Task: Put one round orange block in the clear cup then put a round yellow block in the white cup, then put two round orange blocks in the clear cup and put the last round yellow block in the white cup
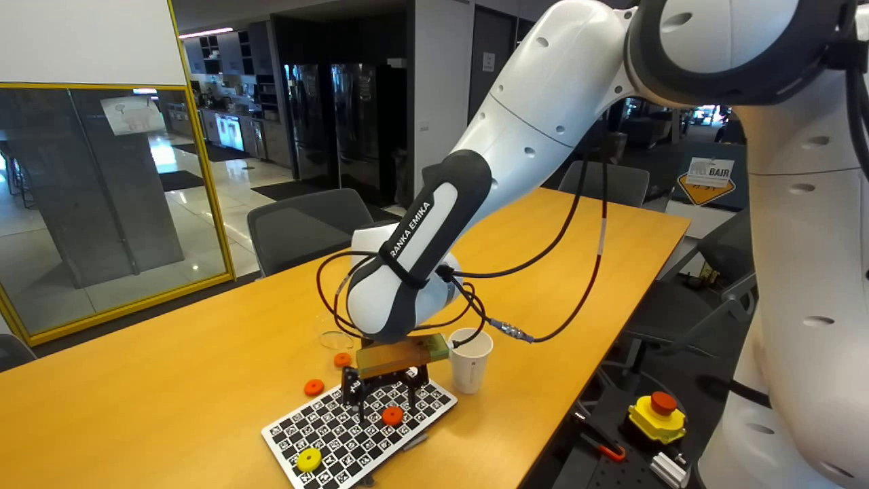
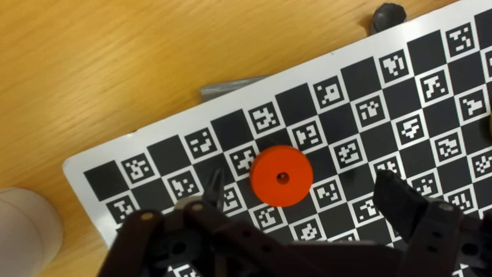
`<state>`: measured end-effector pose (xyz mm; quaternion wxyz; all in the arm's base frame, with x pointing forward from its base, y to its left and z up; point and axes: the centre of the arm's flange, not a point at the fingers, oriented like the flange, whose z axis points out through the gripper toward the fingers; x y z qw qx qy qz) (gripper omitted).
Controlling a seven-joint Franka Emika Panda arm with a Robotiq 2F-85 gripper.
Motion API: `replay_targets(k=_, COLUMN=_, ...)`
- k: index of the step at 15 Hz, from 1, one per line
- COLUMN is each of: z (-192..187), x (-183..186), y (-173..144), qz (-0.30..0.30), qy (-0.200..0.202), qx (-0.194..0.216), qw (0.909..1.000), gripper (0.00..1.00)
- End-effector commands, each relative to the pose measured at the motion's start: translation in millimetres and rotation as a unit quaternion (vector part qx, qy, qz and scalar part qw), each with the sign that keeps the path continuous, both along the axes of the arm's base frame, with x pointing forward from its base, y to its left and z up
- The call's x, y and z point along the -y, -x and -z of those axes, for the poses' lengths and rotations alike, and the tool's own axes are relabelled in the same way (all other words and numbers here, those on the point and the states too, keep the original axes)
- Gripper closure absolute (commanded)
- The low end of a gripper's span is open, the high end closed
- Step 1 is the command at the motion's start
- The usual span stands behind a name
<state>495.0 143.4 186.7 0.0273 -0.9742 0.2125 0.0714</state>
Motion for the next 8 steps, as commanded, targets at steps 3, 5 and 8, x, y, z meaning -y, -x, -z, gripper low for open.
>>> replay_targets(k=3, z=7, x=6, y=-9, qz=0.020, qy=-0.008, qx=0.008, qw=0.9997, gripper=0.00)
replay_targets(k=5, z=5, x=10, y=-7, qz=0.023, qy=-0.005, qx=0.010, qw=0.9997, gripper=0.00)
replay_targets(k=8, z=4, x=13, y=-8, qz=0.027, qy=-0.003, qx=0.013, qw=0.9996, gripper=0.00)
